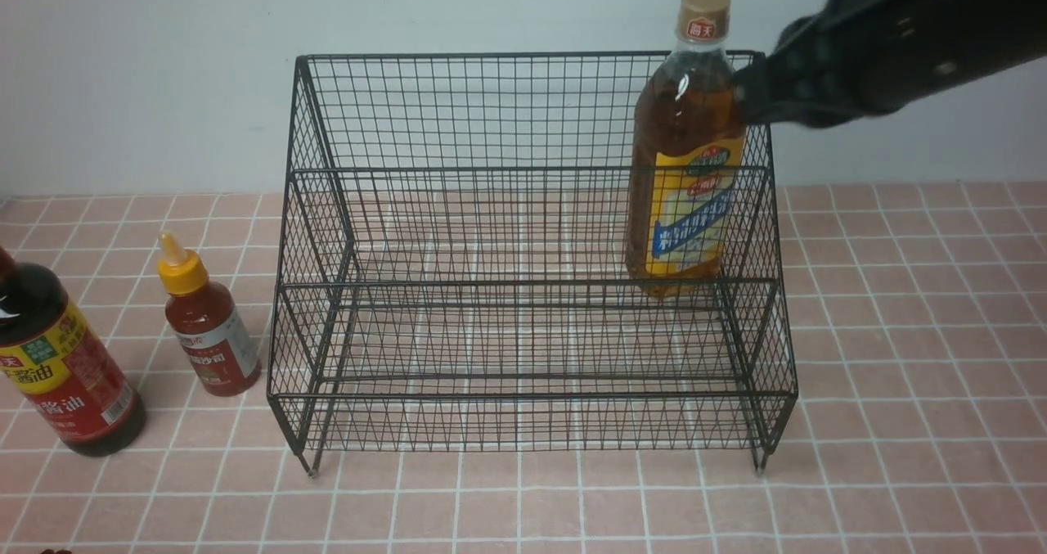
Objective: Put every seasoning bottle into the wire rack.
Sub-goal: Use the right arm to put the condiment bottle back on the shelf
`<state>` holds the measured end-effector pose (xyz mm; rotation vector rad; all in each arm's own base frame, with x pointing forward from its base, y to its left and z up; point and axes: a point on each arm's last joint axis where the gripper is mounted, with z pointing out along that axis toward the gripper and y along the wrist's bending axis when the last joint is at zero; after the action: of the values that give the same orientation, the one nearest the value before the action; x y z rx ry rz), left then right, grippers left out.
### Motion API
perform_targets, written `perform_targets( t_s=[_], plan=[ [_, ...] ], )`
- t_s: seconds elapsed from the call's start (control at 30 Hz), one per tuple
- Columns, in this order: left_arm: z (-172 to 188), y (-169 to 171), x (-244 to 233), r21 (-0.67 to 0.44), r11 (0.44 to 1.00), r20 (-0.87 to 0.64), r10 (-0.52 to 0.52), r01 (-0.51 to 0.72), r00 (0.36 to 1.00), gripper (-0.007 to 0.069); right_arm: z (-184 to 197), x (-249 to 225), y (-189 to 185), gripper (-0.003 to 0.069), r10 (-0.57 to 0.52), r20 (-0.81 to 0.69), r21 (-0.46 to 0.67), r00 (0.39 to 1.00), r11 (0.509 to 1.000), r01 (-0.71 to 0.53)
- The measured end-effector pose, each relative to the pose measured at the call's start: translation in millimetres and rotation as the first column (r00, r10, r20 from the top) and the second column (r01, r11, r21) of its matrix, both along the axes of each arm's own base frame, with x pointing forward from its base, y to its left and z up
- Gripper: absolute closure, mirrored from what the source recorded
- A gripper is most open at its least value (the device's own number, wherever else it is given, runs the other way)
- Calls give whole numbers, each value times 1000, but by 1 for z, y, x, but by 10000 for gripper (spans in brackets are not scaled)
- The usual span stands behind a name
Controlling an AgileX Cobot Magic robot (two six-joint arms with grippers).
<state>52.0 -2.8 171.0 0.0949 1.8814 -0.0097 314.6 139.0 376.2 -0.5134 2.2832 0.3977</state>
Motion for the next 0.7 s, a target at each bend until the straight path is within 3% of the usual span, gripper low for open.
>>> perform_targets(
  t_s=[0.7],
  plan=[
    [0, 0, 0, 0, 1000, 0, 0, 0, 1000, 632, -69, 64, 23, 671, -49, 35, 41, 998, 998, 48]
  ],
)
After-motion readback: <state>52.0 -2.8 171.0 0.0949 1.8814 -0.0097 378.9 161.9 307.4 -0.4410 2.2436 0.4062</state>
